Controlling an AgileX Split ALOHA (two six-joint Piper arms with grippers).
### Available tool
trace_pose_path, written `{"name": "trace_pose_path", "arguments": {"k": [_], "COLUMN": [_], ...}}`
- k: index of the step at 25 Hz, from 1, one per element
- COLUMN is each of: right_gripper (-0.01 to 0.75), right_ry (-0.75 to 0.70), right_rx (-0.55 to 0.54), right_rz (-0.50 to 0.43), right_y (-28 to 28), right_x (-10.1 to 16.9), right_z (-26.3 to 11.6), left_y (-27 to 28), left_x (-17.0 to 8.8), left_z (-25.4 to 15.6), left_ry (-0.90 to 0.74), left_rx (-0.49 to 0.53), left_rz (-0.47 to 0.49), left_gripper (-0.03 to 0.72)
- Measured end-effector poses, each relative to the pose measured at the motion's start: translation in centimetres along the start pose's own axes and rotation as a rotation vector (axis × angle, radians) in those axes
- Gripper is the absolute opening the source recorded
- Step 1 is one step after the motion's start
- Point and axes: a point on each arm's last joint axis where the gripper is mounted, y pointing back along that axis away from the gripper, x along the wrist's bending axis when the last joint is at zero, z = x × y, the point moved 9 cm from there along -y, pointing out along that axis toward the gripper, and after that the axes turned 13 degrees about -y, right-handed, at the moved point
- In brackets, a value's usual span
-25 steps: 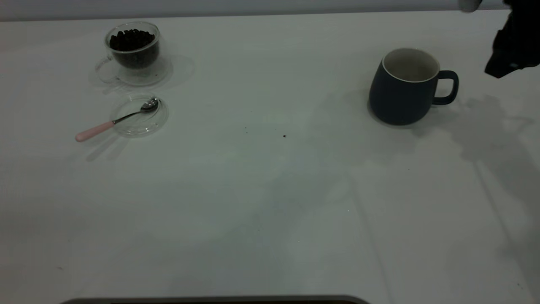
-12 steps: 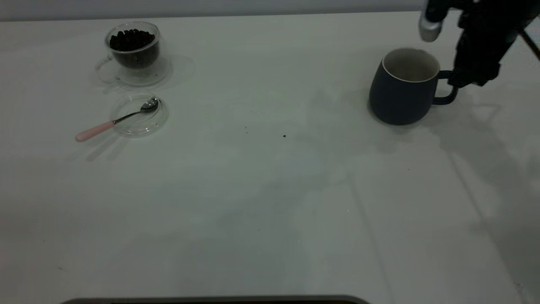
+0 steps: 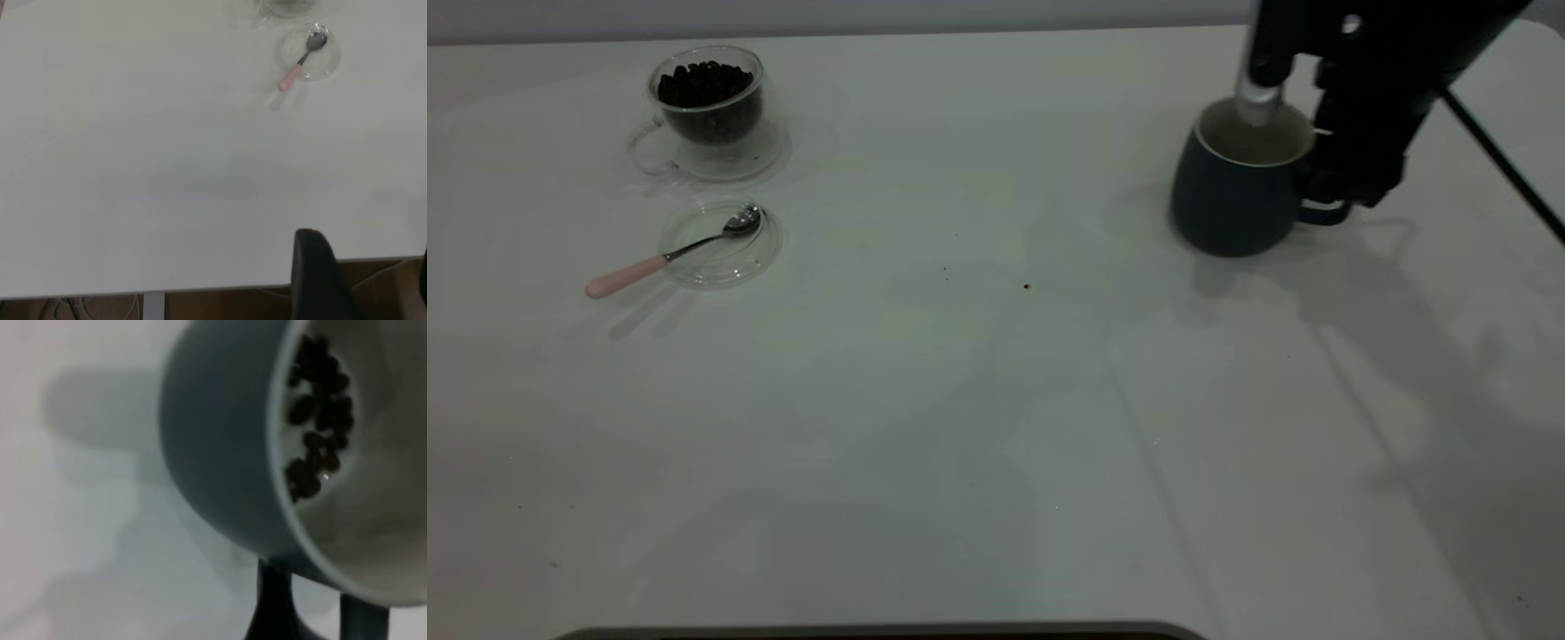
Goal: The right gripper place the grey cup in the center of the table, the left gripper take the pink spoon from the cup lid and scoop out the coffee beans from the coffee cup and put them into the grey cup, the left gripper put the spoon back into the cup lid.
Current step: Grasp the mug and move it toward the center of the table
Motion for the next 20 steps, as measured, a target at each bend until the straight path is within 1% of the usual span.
{"name": "trace_pose_path", "arguments": {"k": [6, 13, 16, 20], "right_gripper": [0.598, 0.596, 0.595, 0.593], "right_ry": [0.057, 0.086, 0.051, -0.040], "right_rx": [-0.075, -0.178, -0.228, -0.285], "right_rz": [-0.001, 0.012, 0.014, 0.014], "right_y": [0.0, 0.7, 1.2, 1.6], "right_x": [2.7, 6.9, 8.2, 9.0], "right_z": [4.1, 9.3, 11.2, 12.9], "left_y": [0.0, 0.0, 0.0, 0.0], "left_x": [0.0, 0.0, 0.0, 0.0], "left_z": [0.0, 0.0, 0.0, 0.0], "left_ry": [0.001, 0.003, 0.003, 0.003], "left_rx": [0.000, 0.000, 0.000, 0.000], "left_rz": [0.000, 0.000, 0.000, 0.000], "left_gripper": [0.425, 0.425, 0.425, 0.425]}}
